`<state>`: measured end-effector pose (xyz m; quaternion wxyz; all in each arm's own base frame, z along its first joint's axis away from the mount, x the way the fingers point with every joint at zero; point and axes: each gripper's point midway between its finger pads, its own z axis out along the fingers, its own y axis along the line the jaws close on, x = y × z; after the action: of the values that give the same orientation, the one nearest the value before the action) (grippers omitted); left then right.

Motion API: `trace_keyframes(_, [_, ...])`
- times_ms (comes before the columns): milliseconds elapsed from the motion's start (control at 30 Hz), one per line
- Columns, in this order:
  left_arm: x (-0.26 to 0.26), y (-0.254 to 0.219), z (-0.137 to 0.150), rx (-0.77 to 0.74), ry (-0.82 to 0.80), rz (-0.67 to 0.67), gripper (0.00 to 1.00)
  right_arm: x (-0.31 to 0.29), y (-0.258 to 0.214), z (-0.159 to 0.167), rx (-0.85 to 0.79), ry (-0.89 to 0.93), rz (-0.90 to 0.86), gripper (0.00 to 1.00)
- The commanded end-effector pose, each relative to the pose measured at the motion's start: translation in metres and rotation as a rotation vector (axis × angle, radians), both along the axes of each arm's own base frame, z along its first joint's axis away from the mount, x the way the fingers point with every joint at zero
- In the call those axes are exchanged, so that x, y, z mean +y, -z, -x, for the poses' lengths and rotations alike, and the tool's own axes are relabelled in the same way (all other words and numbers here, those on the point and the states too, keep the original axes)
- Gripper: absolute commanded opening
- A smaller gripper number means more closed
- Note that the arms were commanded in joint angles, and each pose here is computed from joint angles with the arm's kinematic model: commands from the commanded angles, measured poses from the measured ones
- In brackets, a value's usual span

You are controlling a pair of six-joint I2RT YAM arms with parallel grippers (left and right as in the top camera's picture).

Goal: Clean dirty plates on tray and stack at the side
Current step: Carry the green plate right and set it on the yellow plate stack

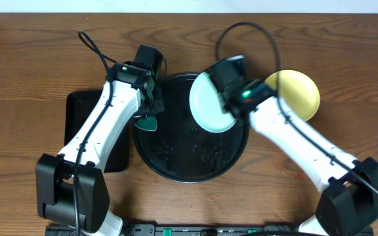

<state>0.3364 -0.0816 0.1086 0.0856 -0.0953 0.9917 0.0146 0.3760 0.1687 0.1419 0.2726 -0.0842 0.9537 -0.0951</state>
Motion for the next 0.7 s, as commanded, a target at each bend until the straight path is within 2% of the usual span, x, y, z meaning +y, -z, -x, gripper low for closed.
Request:
trace_keyframes(0, [0.002,0.001,0.000,0.002,-0.019,-0.003,0.08,-0.004,-0.004,-0.002,0.093,0.020,-0.247,0.01])
trace_keyframes(100, [0.002,0.001,0.000,0.002,-0.019,-0.003,0.08,-0.042,-0.001,-0.014,0.124,0.113,-0.320,0.01])
trace_keyframes(267, [0.002,0.001,0.000,0.002,-0.020,-0.003,0.08,-0.110,0.003,-0.021,0.139,0.286,-0.331,0.01])
trace_keyframes(433, [0.002,0.001,0.000,0.001,-0.019,-0.003,0.08,-0.186,0.006,-0.023,0.107,0.477,-0.279,0.01])
trace_keyframes(667, [0.002,0.001,0.000,0.001,-0.019,-0.003,0.08,-0.240,0.017,-0.018,0.108,0.614,-0.228,0.01])
